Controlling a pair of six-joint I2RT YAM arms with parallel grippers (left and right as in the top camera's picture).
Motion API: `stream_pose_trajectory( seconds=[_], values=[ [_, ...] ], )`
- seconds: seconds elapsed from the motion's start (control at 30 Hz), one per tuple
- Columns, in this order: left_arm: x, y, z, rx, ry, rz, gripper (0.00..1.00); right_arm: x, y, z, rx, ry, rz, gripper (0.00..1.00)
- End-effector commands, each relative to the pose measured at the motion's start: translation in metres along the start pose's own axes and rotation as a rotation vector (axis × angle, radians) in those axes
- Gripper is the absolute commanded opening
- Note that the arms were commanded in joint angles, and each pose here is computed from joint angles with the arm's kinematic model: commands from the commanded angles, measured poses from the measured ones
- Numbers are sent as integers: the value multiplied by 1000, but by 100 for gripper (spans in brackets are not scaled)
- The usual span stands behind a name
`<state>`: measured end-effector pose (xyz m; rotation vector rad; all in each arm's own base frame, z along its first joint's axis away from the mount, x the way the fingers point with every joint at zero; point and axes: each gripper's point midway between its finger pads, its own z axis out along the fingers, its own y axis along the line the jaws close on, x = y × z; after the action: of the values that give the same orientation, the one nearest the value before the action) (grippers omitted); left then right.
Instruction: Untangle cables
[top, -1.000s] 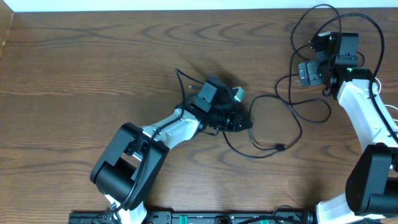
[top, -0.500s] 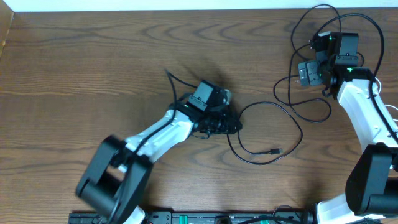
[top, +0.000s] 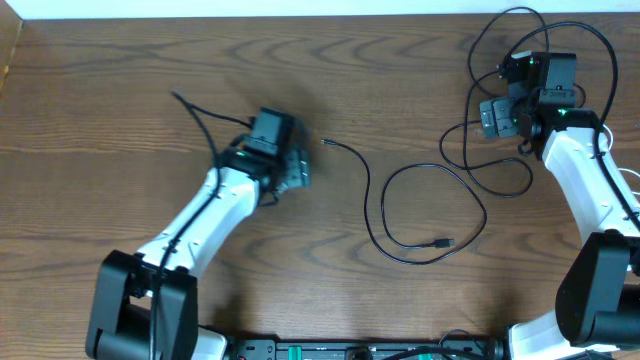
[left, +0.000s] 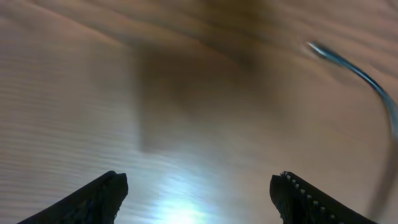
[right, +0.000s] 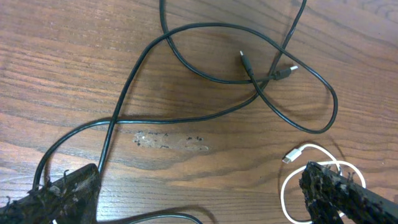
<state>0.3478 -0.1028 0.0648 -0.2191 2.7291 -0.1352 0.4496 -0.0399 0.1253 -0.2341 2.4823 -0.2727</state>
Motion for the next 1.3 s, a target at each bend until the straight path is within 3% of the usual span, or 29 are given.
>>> stream_pose_trajectory(
  seconds=[0.0, 0.23, 0.6, 0.7, 0.8, 0.93, 1.0, 1.13, 1.27],
  values=[
    [-29, 42, -5, -128, -85, -46, 79, -3, 0, -1, -1, -8, 9, 99],
    [-40, 89, -6, -171, -90, -171, 79, -3, 0, -1, -1, -8, 10, 99],
    [-43, 101, -6, -188, -95, -199, 79, -7, 3, -1, -21, -25, 27, 99],
    [-45, 100, -6, -185, -103, -200, 79, -11, 45, -8, -263, -33, 221, 99],
    [-46, 100, -7, -184, -106, -200, 79, 9, 94, -27, -534, 123, 449, 99],
    [-46, 100, -7, -183, -108, -201, 79, 22, 117, -41, -632, 249, 573, 99],
    [-47, 100, -7, -181, -111, -201, 79, 27, 134, -49, -680, 288, 562, 99],
    [-47, 100, -7, -181, -112, -201, 79, 38, 173, -62, -728, 353, 480, 82],
    [-47, 100, -7, -181, -112, -205, 79, 49, 207, -69, -696, 379, 361, 82]
  ],
)
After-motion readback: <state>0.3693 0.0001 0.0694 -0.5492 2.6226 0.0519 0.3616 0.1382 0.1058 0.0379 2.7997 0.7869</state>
